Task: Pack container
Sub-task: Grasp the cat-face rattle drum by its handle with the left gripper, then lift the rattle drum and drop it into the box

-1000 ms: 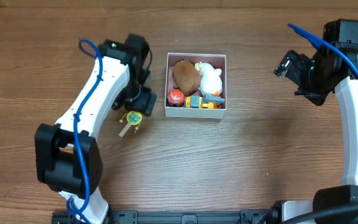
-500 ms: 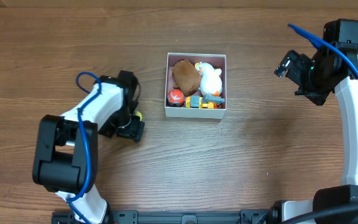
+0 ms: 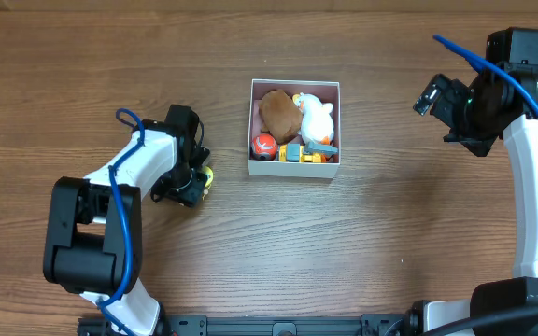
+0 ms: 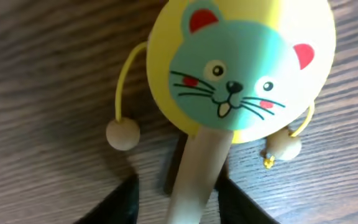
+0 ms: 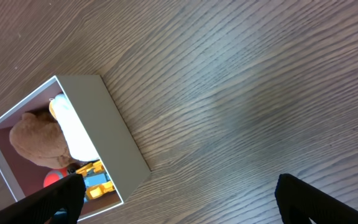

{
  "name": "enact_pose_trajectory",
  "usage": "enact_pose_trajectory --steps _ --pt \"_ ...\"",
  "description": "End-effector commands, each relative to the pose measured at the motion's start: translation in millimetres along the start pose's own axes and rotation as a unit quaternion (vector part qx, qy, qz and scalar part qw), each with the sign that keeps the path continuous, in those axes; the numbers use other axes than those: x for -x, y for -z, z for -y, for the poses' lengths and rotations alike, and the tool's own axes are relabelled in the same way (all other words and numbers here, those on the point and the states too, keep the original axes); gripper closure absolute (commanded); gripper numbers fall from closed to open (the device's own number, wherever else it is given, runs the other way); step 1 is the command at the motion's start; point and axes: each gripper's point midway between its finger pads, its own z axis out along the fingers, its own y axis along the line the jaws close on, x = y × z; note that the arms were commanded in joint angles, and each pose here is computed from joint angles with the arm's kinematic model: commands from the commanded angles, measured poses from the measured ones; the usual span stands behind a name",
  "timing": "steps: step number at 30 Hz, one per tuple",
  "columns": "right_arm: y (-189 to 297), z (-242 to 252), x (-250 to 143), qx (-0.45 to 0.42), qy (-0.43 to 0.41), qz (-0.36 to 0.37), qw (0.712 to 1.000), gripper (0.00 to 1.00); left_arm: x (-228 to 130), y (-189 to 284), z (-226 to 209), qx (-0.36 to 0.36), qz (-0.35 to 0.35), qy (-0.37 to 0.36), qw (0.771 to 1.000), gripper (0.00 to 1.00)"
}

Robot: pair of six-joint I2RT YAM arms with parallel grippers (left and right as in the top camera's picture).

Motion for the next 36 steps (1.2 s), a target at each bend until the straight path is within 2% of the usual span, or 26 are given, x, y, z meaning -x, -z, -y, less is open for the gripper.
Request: enact_pose_trajectory --steps 1,4,6,11,15,21,24,30,33,36 --pt "8.7 -1.2 7.0 -0.001 0.006 0.020 1.000 0.00 0.6 -11.1 7.1 -0.019 0.005 -0.034 0.999 0.81" --pt "8.7 -1.2 6.9 -0.001 0.006 0.020 1.000 0.00 6.6 -11.0 6.6 -0.017 0.017 -0.034 0.999 0.88" --pt "8.7 -1.2 6.9 -0.001 0.006 0.020 1.000 0.00 10.5 -10.7 5.8 -0.015 0.025 -0.034 0.999 0.96" --pt "8.7 -1.2 6.8 -0.001 0.006 0.020 1.000 0.00 19.6 10.5 5.1 -0.022 0.025 -0.013 0.999 0.96" --pt "8.7 -0.7 5.2 -0.002 0.005 0.017 1.000 0.00 43.2 79.1 9.1 -0.054 0.041 0.032 0.997 0.96" --pt "8.6 1.4 1.7 -0.006 0.004 0.010 1.000 0.00 99.5 197.8 48.6 -0.136 0.175 0.019 0.975 0.96" --pt "8.6 2.0 0.3 -0.007 0.004 0.007 1.000 0.00 124.7 229.5 79.9 -0.147 0.235 0.004 0.961 0.96" --pt "8.6 2.4 -0.7 -0.008 0.002 0.005 1.000 0.00 160.2 218.6 149.3 -0.144 0.261 0.029 0.954 0.95" --pt "8.6 3.2 -2.0 -0.010 0.001 0.002 1.000 0.00 167.4 187.2 180.9 -0.149 0.228 0.038 0.961 0.92" --pt "8.6 3.9 -3.4 -0.011 0.001 -0.001 1.000 0.00 162.1 156.1 194.2 -0.143 0.181 0.047 0.972 0.91"
